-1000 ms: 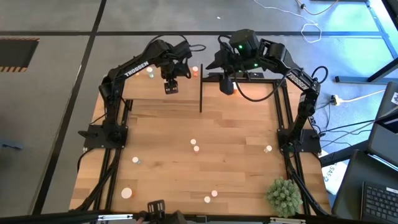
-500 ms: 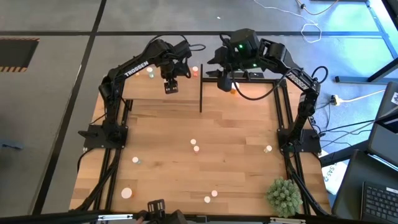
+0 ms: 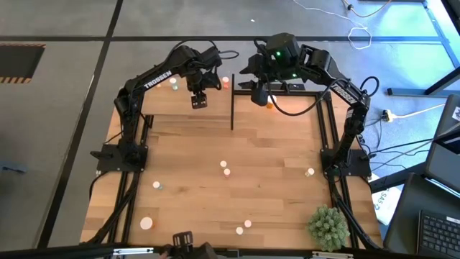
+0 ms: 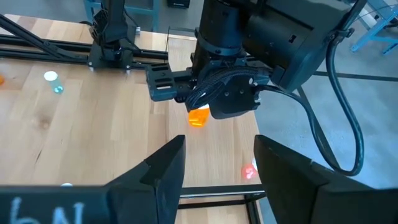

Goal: Pick and place medicine bottles onto shelf by color
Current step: Put the middle left big orange pill bottle on the shelf

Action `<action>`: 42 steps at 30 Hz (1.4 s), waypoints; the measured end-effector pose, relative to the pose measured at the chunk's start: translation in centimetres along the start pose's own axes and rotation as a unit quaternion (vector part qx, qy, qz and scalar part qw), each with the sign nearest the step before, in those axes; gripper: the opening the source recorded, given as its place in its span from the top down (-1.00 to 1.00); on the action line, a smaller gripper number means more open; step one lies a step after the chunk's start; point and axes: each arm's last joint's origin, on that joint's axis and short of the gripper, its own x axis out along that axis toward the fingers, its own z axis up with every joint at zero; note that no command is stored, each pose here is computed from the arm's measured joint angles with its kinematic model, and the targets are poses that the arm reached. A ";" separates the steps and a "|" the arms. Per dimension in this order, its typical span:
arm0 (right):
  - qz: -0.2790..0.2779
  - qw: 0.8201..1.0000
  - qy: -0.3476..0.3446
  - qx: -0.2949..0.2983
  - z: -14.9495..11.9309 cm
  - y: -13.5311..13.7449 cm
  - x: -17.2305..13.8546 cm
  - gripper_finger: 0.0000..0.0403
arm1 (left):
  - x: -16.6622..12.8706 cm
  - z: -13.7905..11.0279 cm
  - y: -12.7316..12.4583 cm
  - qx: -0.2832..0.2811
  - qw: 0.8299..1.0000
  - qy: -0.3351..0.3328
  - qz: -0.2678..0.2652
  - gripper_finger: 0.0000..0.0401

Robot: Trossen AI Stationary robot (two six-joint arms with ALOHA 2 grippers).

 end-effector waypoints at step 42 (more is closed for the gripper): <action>0.000 1.000 0.000 0.000 0.0 0.0 0.0 0.04 | 1.8 0.9 0.6 0.024 1.000 0.009 0.012 -0.15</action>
